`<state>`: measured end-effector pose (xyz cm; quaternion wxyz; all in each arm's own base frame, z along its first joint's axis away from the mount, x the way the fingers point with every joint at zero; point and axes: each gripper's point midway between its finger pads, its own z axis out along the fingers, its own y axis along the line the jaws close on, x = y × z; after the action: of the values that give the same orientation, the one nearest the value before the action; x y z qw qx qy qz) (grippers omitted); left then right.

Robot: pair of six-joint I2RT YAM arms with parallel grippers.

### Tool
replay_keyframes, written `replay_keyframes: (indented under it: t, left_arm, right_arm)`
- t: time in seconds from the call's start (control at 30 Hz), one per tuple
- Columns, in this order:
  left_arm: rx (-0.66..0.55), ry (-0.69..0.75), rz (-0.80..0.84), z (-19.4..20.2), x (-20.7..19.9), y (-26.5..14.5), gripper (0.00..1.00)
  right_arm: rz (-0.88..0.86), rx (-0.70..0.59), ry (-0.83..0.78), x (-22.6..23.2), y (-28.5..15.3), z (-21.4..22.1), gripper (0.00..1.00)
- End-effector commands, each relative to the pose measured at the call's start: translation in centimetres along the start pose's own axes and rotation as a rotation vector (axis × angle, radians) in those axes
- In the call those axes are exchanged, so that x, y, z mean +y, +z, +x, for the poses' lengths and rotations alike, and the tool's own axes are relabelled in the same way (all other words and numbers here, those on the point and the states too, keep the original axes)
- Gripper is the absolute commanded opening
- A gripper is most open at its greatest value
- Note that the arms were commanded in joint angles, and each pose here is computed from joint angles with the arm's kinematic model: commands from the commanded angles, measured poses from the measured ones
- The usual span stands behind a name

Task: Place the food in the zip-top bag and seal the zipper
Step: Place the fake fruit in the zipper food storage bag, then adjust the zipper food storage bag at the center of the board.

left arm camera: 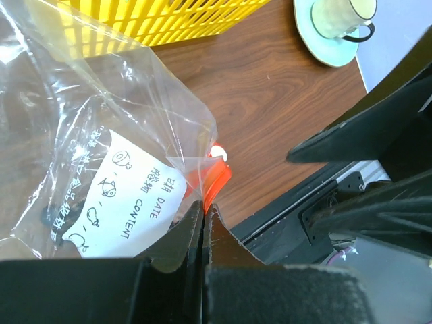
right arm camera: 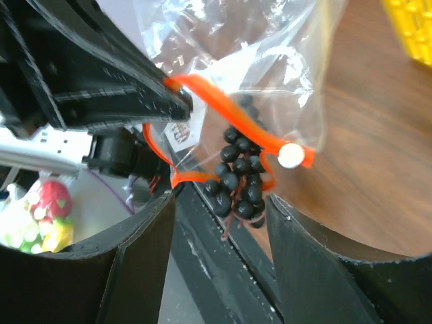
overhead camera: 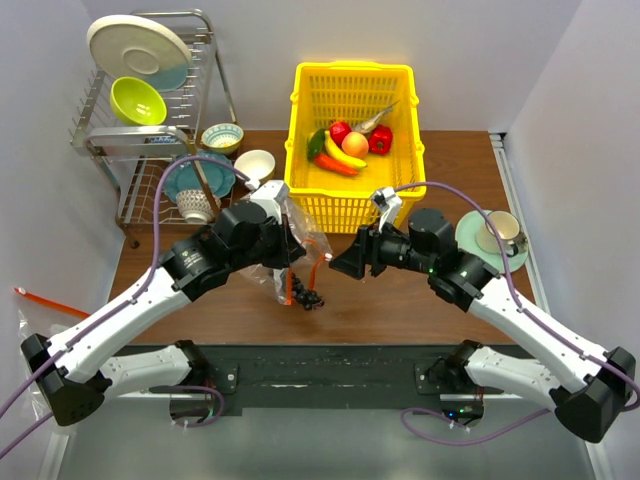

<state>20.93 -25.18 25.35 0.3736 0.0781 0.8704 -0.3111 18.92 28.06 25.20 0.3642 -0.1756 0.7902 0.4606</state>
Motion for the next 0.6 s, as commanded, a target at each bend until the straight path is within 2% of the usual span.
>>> replay_keyframes:
  t: [0.0,0.23,0.37,0.57]
  left_arm:
    - [-0.036,0.012,0.032,-0.9,-0.6,0.0,0.00]
    - [-0.024,0.014,0.033,-0.4,-0.5,0.4,0.00]
    - [-0.004,0.001,0.029,0.9,0.2,1.1,0.00]
    - [0.008,-0.017,0.060,1.5,-0.2,1.5,0.00]
  right_arm:
    - [0.165,0.057,-0.022,-2.3,-1.1,0.4,0.59]
    - [0.202,0.114,0.028,-4.6,-0.6,4.1,0.63]
    - [0.209,0.160,0.072,-6.0,-0.7,7.5,0.74]
    - [0.201,0.109,0.125,-6.8,-1.4,9.4,0.75]
